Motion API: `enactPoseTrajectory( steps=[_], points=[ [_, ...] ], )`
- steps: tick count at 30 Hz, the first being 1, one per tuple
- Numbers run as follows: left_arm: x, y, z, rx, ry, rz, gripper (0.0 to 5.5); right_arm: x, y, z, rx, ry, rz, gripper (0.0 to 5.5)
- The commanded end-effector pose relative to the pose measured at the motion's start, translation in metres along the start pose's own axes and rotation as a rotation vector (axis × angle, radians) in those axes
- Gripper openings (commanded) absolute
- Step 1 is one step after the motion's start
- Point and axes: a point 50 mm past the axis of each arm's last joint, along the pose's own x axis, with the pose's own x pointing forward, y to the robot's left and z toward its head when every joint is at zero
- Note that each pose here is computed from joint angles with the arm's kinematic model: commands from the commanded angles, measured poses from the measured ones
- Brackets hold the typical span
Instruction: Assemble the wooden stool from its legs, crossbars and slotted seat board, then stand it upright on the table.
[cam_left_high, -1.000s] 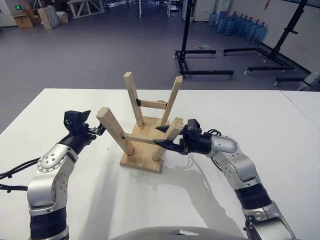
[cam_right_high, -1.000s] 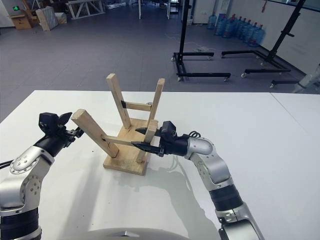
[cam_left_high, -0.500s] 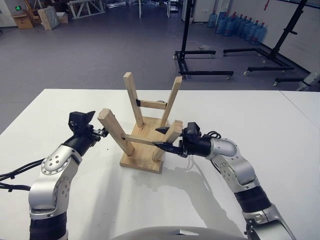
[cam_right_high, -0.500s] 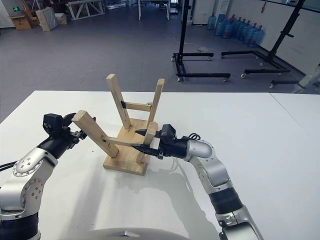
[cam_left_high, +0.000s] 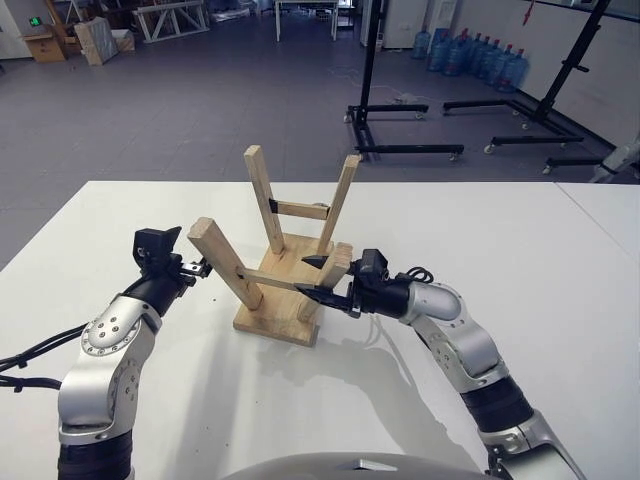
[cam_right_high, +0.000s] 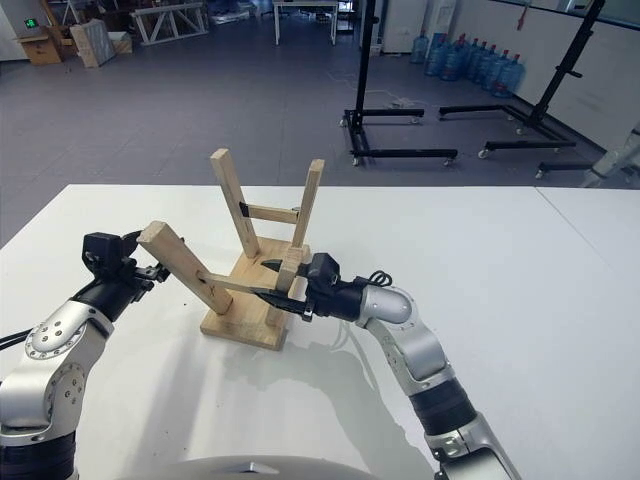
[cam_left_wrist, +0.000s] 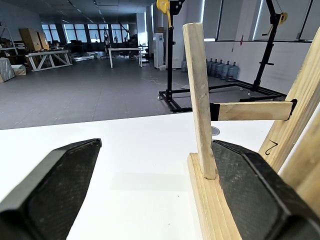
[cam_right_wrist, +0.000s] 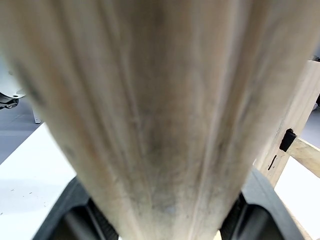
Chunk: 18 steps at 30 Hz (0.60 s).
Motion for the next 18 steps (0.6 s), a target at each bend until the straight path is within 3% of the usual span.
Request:
enactPoseTrajectory(
  steps=[1, 5, 6, 14, 18],
  points=[
    [0.004, -0.025, -0.001, -0.04, -0.019, -0.149, 4.04, 0.003, 0.014, -0.03, 0.075, 0.155, 0.029, 2.05],
    [0.006, -0.019, -0.005, -0.051, 0.002, -0.12, 4.04, 0.0, 0.012, -0.029, 0.024, 0.15, 0.002, 2.05],
    [0.006, -0.017, -0.006, -0.053, 0.01, -0.108, 4.04, -0.001, 0.01, -0.029, 0.006, 0.152, -0.018, 2.42],
    [0.007, -0.007, -0.009, -0.031, 0.03, -0.066, 5.08, -0.004, 0.003, -0.027, 0.011, 0.132, -0.056, 3.75],
    [0.008, 0.022, -0.007, 0.033, 0.041, 0.023, 5.4, -0.02, -0.002, -0.025, 0.027, 0.145, -0.065, 4.44]
  ],
)
